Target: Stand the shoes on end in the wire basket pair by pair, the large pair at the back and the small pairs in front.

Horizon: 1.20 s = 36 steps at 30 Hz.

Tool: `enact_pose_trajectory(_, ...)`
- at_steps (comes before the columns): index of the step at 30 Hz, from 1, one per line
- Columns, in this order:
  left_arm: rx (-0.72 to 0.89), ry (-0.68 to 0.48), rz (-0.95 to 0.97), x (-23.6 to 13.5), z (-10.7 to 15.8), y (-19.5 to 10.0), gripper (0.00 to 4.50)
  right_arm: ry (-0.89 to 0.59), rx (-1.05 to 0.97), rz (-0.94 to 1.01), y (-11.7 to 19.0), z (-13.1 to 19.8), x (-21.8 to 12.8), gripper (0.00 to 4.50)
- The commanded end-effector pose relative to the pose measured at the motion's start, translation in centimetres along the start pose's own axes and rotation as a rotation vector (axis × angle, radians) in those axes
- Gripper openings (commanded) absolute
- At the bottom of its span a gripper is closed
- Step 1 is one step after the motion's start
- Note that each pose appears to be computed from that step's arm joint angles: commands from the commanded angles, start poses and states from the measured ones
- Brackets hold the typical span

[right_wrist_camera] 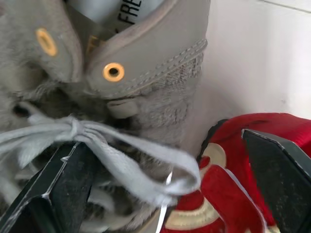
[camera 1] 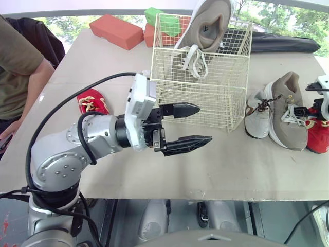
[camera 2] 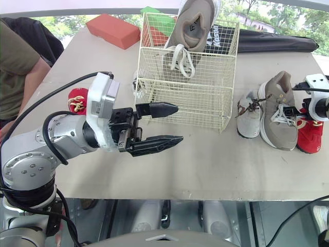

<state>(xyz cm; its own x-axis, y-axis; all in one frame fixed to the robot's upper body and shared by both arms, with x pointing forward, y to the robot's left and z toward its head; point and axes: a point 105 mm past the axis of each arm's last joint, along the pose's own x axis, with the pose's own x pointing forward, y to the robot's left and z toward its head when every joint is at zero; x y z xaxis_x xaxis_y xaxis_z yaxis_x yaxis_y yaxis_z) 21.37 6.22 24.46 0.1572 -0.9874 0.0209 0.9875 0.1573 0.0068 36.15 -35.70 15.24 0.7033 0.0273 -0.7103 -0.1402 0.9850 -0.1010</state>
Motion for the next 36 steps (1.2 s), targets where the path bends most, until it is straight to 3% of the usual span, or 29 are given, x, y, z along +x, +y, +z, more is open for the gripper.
enact_pose_trajectory(1, 0.047, -0.007, -0.032, 0.1, 0.4, -0.6, 4.5, 0.08, 0.006, 0.043, 0.0, -1.8, 1.0, 3.98)
enact_pose_trajectory(2, 0.049, -0.006, -0.038, 0.1, 0.4, -0.6, 4.5, 0.085, 0.009, 0.067, 0.2, -1.8, 1.1, 3.68)
enact_pose_trajectory(3, 0.053, -0.004, -0.05, 0.2, 0.3, -0.7, 4.5, 0.083, 0.021, 0.089, 0.4, -1.6, 1.1, 3.07)
enact_pose_trajectory(10, 0.077, -0.002, -0.073, 0.2, 0.3, -0.4, 4.5, 0.03, 0.017, 0.131, 0.5, -0.5, 0.6, 0.04)
enact_pose_trajectory(13, 0.074, -0.007, -0.075, 0.1, 0.2, -0.2, 4.5, -0.057, 0.025, 0.133, 0.3, 0.7, -0.3, 0.04)
enact_pose_trajectory(17, 0.056, -0.039, -0.061, 0.1, 0.5, 0.2, 4.5, -0.337, 0.144, 0.154, 0.2, 4.1, -4.7, 0.04)
enact_pose_trajectory(21, 0.043, -0.057, -0.052, 0.2, 0.7, 0.5, 4.5, -0.5, 0.166, 0.143, 0.9, 5.3, -8.0, 0.04)
enact_pose_trajectory(24, 0.027, -0.099, -0.028, 0.1, 1.3, 1.0, 4.5, -0.773, 0.152, 0.134, 2.3, 7.4, -13.9, 0.04)
enact_pose_trajectory(29, 0.019, -0.135, 0.016, 0.1, 1.7, 1.7, 4.5, -1.095, 0.141, 0.142, 5.0, 11.6, -18.5, 0.04)
enact_pose_trajectory(36, 0.037, -0.177, 0.111, -0.1, 2.7, 2.6, 4.5, -1.358, 0.074, 0.068, 10.8, 18.5, -20.4, 0.04)
